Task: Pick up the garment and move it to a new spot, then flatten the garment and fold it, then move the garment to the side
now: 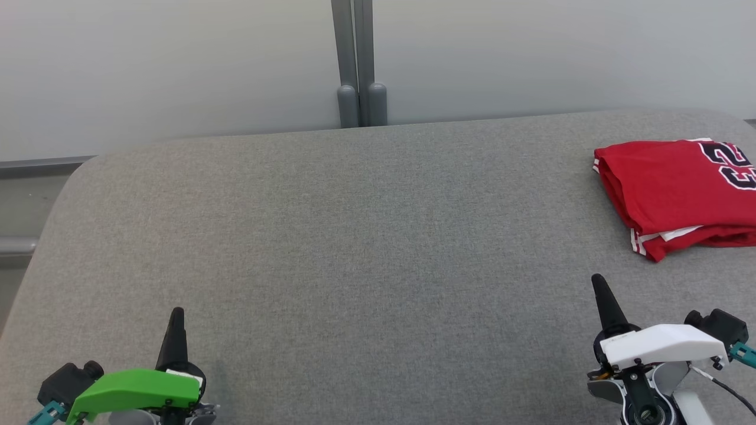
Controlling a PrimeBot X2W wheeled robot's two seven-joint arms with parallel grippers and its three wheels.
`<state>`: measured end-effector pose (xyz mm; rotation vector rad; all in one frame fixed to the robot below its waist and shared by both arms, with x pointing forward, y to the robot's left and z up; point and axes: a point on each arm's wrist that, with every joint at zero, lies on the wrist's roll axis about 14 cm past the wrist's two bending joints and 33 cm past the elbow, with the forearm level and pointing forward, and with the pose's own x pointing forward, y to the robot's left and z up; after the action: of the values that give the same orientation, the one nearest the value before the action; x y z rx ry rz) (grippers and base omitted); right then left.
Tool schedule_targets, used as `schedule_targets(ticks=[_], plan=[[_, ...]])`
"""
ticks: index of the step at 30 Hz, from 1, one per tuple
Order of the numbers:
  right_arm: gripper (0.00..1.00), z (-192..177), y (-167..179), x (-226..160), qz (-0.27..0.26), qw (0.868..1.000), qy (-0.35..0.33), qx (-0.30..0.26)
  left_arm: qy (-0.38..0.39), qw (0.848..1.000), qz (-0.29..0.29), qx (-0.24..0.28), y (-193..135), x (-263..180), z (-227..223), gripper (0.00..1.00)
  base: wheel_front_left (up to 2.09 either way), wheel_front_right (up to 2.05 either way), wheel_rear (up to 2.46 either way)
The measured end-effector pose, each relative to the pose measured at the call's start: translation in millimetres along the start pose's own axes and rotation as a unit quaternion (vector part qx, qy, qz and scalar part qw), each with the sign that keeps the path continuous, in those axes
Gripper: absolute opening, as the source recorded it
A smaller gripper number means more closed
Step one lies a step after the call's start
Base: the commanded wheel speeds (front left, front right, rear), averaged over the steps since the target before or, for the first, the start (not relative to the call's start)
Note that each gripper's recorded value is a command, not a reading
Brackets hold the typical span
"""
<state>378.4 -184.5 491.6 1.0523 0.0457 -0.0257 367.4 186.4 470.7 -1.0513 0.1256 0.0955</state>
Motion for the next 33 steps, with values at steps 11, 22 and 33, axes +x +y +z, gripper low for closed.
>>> schedule_targets(ticks=[11,22,33], plan=[[0.00,3.8,-0.5,1.5,-0.001,0.999,-0.001,0.054,0.000,0.999,-0.009,-0.052,-3.7,3.3,4.4,0.00,0.00,0.00,0.00],[0.00,7.4,-0.7,2.9,0.000,0.994,-0.002,0.106,-0.001,0.994,-0.020,-0.107,-7.5,6.1,9.5,0.00,0.00,0.00,0.00],[0.00,10.6,-0.1,4.4,0.003,0.989,-0.003,0.151,-0.002,0.988,-0.032,-0.149,-12.3,9.0,14.4,0.00,0.00,0.00,0.00]])
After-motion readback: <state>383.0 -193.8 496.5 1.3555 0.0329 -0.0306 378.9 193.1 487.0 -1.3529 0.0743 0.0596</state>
